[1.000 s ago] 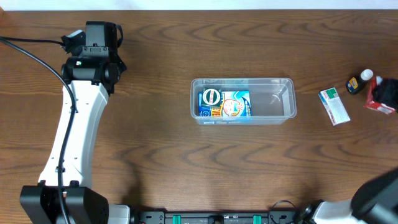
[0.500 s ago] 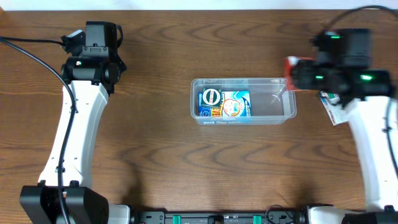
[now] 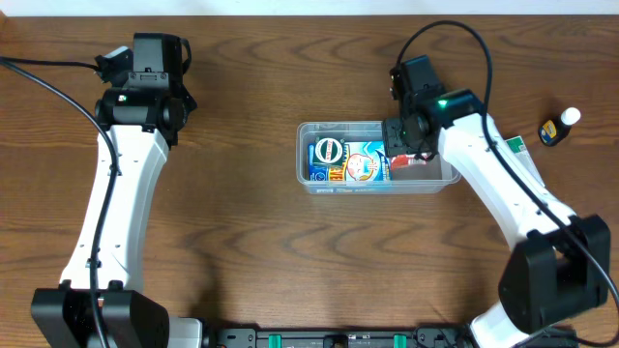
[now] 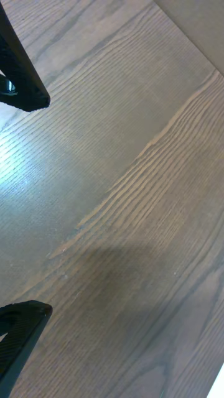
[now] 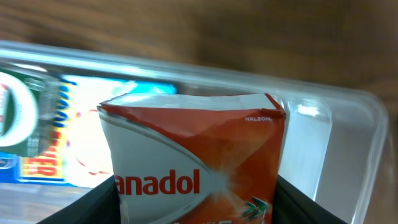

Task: Pack container
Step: 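Carry the red packet with right gripper and lower it into container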

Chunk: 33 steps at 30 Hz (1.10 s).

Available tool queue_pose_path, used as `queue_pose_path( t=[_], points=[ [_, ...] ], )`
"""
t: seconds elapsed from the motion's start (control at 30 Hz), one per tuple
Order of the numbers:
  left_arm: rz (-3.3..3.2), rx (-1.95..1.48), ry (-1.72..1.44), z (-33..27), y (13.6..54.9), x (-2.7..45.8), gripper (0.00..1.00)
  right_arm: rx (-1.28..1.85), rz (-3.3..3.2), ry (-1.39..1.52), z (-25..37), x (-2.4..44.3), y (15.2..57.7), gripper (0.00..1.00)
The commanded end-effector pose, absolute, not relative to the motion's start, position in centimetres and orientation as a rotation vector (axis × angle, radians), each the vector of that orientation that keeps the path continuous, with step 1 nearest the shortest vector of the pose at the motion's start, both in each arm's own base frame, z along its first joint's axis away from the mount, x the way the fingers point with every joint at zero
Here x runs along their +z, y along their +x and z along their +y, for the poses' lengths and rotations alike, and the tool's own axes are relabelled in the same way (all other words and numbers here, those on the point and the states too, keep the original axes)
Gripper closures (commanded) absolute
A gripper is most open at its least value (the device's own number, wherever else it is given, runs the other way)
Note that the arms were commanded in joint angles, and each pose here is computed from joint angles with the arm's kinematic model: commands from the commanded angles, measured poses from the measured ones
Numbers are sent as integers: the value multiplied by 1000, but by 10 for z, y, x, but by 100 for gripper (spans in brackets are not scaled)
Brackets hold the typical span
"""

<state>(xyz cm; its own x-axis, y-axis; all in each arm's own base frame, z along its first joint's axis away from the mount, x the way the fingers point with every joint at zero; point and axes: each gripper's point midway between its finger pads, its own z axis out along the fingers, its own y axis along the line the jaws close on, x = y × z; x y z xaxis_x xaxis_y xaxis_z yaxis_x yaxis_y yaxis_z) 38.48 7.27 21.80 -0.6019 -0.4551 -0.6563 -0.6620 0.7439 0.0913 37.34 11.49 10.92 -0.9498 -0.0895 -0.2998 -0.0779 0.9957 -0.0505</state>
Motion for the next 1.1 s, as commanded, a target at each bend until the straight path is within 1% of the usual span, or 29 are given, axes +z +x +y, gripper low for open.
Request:
queue_pose_path(
  t=[0.0, 0.1, 0.27, 0.47, 0.67, 0.8, 1.07],
  points=[
    [2306, 454, -834, 76, 384, 223, 2, -106, 2839, -26, 106, 111, 372, 37],
    [2306, 454, -834, 76, 384, 223, 2, -123, 2869, -26, 102, 108, 365, 35],
    [2306, 454, -834, 76, 384, 223, 2, -141, 2905, -2, 98, 99, 355, 36],
    [2306, 454, -834, 76, 384, 223, 2, -136, 2897, 57, 90, 81, 356, 36],
    [2306, 454, -834, 76, 384, 223, 2, -125, 2862, 84, 81, 73, 365, 36],
    [2306, 454, -834, 76, 384, 223, 2, -117, 2847, 35, 82, 67, 368, 36],
    [2306, 454, -834, 76, 384, 223, 2, -109, 2833, 37, 82, 47, 365, 36]
  ],
)
